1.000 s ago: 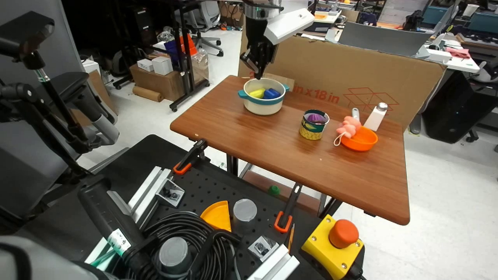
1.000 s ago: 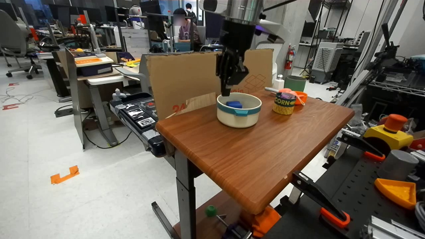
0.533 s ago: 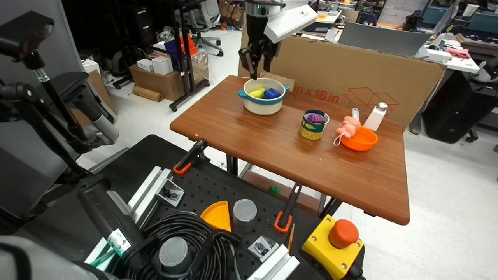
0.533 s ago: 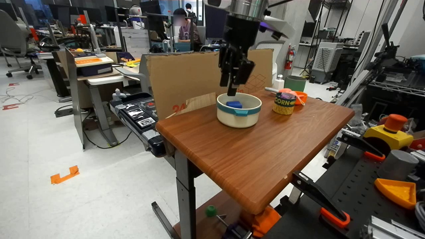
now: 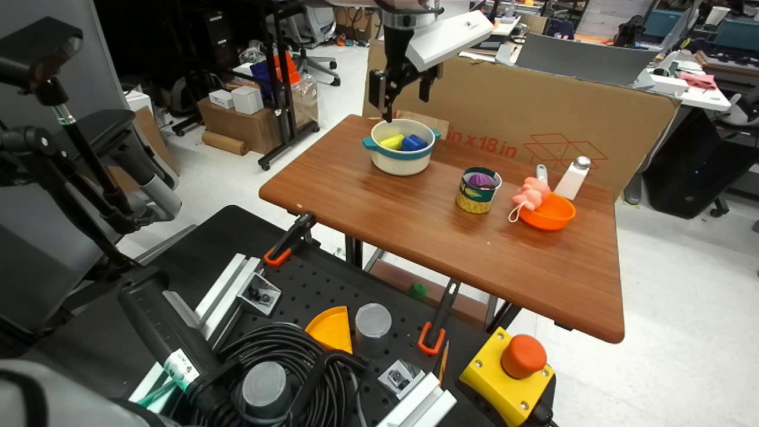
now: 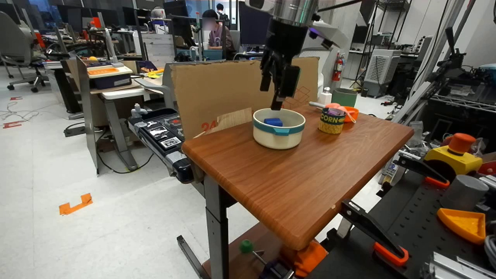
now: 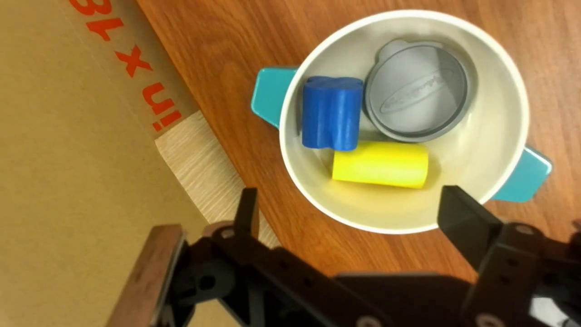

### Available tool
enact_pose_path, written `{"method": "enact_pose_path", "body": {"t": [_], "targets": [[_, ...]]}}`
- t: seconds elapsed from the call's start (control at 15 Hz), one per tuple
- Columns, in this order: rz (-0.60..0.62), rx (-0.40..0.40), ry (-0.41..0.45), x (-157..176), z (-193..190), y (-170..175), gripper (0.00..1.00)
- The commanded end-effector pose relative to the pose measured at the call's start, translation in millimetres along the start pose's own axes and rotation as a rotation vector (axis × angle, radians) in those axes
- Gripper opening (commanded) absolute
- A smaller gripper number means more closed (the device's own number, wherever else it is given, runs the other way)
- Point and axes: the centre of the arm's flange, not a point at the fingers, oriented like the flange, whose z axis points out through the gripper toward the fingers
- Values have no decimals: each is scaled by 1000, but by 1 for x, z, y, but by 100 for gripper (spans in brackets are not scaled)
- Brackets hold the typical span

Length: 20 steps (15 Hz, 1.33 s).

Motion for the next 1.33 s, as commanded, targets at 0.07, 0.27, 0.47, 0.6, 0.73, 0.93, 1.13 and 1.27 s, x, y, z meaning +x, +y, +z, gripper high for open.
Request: {"method": "enact_pose_path", "body": {"t": [0.07,0.27,0.47,0.6,0.73,0.93,1.13,1.27], "targets": [[134,-62,-43,-8,-2,-11,100],[186,-71,-73,-10,1,-13,100],[216,-57,-88,-9,1,-16,100],[227,-36,-95,-9,2,-19,100],[229,12,-108,-8,1,-23,100],[243,83,-111,-1,-3,-32,100],[272,114,-107,5,-6,-35,100],[291,124,-103,6,-7,-33,100]]}}
